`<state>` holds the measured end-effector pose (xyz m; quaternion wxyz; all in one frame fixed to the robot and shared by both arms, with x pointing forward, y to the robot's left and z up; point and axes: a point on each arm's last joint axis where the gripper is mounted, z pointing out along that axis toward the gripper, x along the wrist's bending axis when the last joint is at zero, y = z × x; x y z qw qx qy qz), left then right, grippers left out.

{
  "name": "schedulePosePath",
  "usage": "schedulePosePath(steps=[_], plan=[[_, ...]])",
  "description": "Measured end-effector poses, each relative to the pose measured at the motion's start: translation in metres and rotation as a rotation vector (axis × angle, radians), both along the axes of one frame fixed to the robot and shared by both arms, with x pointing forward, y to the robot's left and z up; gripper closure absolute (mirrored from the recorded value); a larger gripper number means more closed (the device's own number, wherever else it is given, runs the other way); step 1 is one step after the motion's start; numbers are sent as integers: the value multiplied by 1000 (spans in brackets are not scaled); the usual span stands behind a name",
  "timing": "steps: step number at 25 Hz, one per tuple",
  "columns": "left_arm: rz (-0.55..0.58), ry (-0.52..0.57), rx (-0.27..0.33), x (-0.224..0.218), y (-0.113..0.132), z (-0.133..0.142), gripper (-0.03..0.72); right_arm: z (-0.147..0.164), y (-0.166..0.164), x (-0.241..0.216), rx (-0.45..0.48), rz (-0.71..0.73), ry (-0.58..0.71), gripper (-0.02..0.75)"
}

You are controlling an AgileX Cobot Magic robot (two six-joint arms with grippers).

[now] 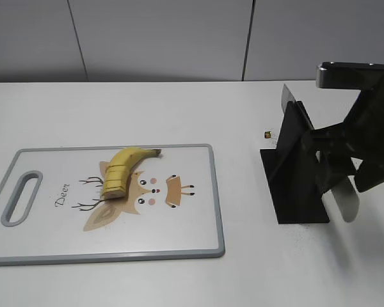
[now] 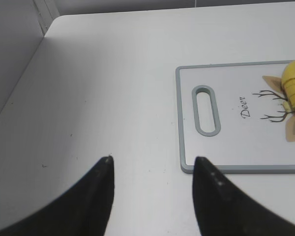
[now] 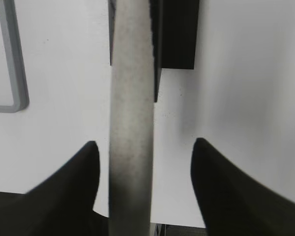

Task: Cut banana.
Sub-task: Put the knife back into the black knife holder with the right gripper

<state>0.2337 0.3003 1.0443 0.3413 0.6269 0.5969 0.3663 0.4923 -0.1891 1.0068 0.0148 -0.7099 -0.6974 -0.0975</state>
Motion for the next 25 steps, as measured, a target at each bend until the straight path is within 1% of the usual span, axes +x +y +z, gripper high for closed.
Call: schedulePosePath(steps=[3,4,6,12,14,17,20,25], plan=[[0,0,0,0,0,0,188,1,1,-1,16,16,-1,178],[0,0,0,0,0,0,188,3,1,-2,19,22,-8,158],[0,0,0,0,0,0,188,10,0,-5,24,39,-25,141],[0,0,0,0,0,0,189,47,-9,-30,39,159,-122,137],[0,0,0,0,0,0,189,62,-13,-42,44,216,-183,139],[0,-1,0,0,0,0,189,75,-23,-65,50,269,-265,142],[0,-1,0,0,0,0,189,75,-33,-91,51,320,-358,144],[0,-1,0,0,0,0,189,57,-52,-137,49,372,-477,144]])
